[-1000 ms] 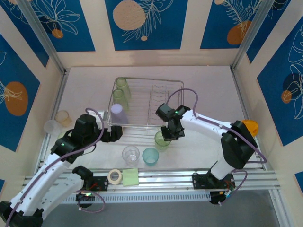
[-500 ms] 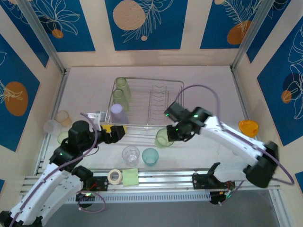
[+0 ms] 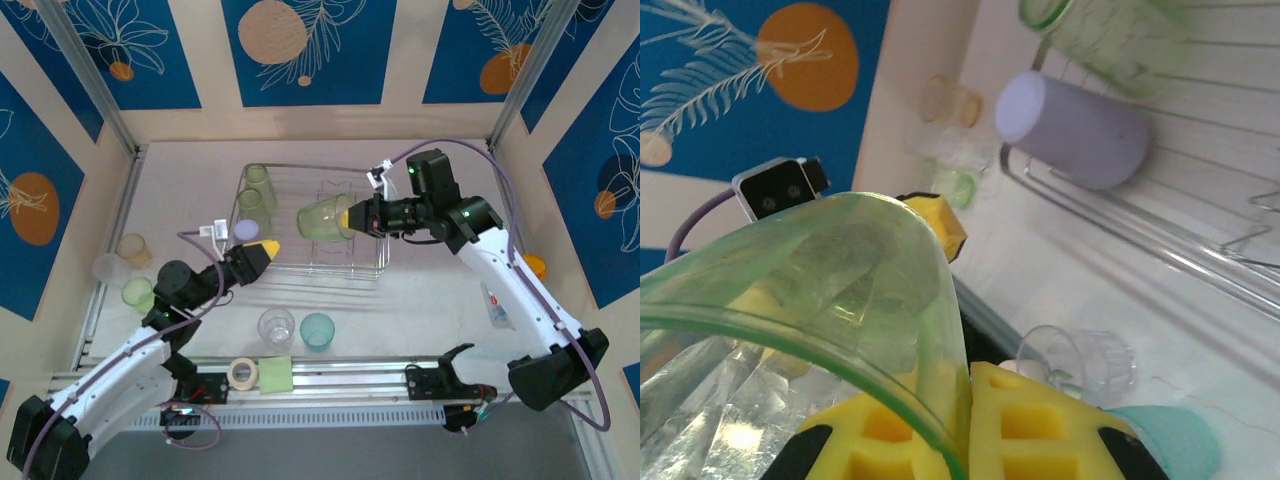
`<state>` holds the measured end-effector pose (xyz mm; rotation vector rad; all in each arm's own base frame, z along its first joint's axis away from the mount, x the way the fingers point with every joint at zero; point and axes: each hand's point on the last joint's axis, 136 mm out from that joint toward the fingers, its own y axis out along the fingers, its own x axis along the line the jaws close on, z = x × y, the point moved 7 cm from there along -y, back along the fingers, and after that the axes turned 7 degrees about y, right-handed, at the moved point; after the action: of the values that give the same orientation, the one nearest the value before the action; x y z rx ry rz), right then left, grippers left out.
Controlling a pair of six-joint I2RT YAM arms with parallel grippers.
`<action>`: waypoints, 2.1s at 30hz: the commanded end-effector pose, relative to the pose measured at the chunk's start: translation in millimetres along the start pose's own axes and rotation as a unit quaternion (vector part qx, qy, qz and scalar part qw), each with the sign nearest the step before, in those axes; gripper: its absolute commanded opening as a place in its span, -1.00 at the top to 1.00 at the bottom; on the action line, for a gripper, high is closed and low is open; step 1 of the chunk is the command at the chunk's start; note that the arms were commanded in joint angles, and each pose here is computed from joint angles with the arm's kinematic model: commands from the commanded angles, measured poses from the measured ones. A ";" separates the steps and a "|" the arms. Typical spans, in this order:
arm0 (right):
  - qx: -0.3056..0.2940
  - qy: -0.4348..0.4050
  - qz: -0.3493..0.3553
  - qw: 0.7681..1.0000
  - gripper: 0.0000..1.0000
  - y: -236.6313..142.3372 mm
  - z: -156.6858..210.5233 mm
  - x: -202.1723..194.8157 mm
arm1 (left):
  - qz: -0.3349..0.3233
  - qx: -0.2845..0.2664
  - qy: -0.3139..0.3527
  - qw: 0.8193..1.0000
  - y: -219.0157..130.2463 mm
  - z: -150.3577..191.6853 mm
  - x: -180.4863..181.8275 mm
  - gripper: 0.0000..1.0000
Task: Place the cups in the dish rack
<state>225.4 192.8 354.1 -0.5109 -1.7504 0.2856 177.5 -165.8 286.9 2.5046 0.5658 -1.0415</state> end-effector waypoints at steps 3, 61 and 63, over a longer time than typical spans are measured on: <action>0.039 -0.034 -0.067 0.996 1.00 9.2 -5.5 23.2 | 0.104 -0.003 0.022 0.994 11.3 -12.8 -35.3 -0.99; 0.165 -0.047 -0.121 0.978 1.00 47.6 13.2 20.5 | 0.052 0.116 0.069 0.990 41.9 -13.5 -34.8 -0.99; 0.167 -0.047 -0.122 0.977 1.00 50.8 10.1 21.8 | 0.050 0.123 0.069 0.989 43.9 -14.2 -35.7 -1.00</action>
<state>228.9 238.2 334.1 -0.1706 -1.7506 0.4175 183.0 -201.0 316.7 2.8147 0.3917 -0.9505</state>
